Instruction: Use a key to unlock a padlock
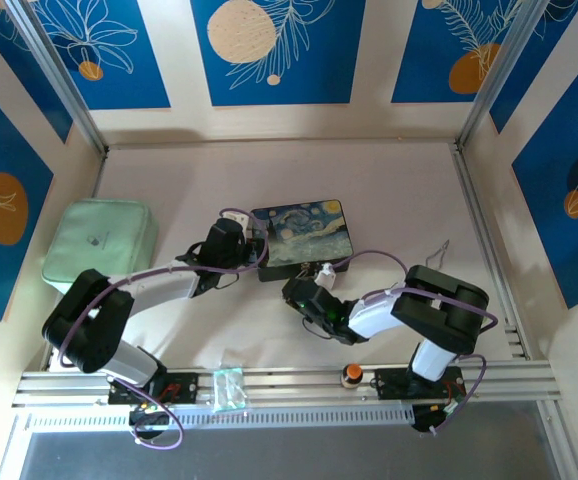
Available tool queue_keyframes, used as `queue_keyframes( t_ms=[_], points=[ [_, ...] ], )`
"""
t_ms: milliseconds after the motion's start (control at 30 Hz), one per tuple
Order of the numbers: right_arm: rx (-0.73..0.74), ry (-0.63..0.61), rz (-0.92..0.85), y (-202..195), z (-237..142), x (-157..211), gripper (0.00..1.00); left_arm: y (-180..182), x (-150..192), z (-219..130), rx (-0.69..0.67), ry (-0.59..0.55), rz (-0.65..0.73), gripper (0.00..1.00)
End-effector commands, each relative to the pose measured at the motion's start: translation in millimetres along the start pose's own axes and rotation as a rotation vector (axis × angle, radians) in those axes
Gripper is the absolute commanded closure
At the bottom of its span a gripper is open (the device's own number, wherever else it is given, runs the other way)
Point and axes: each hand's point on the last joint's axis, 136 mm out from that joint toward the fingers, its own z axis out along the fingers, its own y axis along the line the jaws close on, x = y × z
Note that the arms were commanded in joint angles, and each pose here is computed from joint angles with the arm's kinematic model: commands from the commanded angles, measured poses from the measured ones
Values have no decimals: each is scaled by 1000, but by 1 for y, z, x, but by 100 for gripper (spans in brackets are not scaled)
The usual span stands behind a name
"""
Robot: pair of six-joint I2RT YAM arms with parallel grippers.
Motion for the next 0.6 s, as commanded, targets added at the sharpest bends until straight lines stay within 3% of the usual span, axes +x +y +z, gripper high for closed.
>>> queue_keyframes(
  t_ms=[0,133,333,433,567],
  points=[
    [291,123,-118,-88,-15,28,76,77,96,-7,-274,326,49,61],
    [295,117,-122,-86,-18,28,81,76,96,-8,-271,322,43,61],
    [308,106,-124,-87,-24,28,80,74,96,-7,-257,321,30,61],
    [302,73,-83,-91,-27,24,89,73,96,-7,-254,318,24,61],
    [191,-6,26,-91,-25,5,93,75,98,-7,-256,316,31,65]
  ],
)
